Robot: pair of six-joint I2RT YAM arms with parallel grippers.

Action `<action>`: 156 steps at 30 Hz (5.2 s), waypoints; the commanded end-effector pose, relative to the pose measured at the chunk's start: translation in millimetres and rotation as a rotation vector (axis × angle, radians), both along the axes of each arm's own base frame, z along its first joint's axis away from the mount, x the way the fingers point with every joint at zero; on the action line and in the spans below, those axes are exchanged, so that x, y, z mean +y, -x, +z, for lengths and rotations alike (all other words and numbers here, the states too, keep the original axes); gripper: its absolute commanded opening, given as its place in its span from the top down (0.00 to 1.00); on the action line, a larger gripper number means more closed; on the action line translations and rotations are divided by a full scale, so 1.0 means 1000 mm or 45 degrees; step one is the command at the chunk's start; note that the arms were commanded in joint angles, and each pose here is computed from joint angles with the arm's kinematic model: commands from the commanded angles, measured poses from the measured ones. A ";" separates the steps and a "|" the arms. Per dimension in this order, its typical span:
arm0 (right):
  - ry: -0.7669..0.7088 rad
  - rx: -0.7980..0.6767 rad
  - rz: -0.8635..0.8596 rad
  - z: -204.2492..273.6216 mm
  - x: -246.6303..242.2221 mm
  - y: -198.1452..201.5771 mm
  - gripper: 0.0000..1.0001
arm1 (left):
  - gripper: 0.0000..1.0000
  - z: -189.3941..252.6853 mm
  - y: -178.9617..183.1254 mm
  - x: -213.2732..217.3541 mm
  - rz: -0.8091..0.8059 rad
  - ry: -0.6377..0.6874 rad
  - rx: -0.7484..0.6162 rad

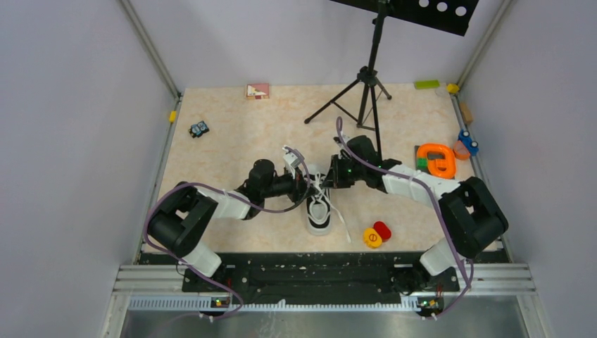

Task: Tie the shoes
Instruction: Wrap the shoelace around the shoelace, then cross the shoelace with the shoelace.

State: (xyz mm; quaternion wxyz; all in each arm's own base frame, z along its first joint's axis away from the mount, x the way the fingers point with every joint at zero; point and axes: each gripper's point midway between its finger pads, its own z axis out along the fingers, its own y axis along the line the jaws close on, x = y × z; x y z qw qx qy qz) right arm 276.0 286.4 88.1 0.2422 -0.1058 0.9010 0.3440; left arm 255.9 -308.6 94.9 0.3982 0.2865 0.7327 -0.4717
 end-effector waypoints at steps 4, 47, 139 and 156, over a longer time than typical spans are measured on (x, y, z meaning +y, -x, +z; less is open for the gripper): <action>-0.060 -0.107 -0.006 0.028 -0.003 0.002 1.00 | 1.00 0.007 -0.002 0.000 0.022 0.019 -0.007; 0.003 -0.088 -0.061 0.015 -0.003 -0.007 0.68 | 1.00 0.002 -0.005 0.005 0.070 -0.016 0.044; -0.039 -0.135 -0.025 0.025 0.006 0.001 1.00 | 1.00 0.019 -0.019 -0.010 -0.071 0.076 0.314; -0.054 -0.111 0.076 0.031 0.019 0.036 1.00 | 1.00 0.016 -0.031 0.002 0.148 0.083 0.308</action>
